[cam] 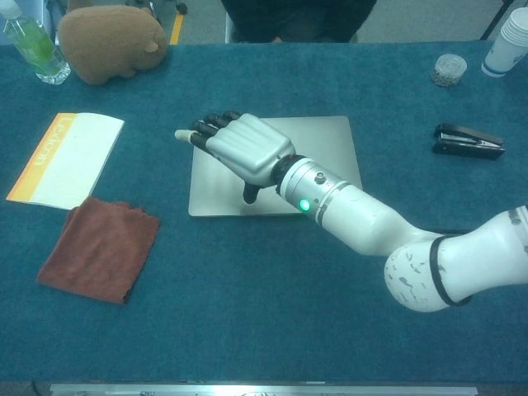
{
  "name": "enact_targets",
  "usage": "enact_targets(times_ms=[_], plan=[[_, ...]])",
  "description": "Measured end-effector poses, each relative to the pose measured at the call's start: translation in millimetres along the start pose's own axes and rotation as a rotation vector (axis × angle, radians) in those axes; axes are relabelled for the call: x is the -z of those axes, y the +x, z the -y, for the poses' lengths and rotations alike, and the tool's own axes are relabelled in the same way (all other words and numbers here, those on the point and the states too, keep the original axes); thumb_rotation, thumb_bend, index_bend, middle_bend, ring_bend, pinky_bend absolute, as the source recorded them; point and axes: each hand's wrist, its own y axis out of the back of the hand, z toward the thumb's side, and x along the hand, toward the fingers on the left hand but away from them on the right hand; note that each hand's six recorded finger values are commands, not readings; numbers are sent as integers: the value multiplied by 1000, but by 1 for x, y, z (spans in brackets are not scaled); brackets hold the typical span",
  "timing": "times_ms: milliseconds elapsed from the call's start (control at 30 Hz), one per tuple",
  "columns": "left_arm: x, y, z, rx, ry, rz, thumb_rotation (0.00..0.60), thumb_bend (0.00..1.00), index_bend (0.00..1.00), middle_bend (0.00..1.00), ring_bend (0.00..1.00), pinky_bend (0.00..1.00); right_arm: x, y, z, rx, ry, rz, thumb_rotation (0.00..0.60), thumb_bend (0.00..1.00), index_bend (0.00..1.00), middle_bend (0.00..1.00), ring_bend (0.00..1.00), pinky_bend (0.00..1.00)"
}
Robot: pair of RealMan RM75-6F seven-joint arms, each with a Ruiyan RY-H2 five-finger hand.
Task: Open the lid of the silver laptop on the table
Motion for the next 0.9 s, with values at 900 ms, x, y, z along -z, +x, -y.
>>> enact_targets(times_ms=[900], plan=[[-4, 5, 12, 20, -13, 25, 600, 397, 323, 300, 216, 241, 31, 51, 17, -60, -42, 57, 600, 37, 0, 75, 15, 122]])
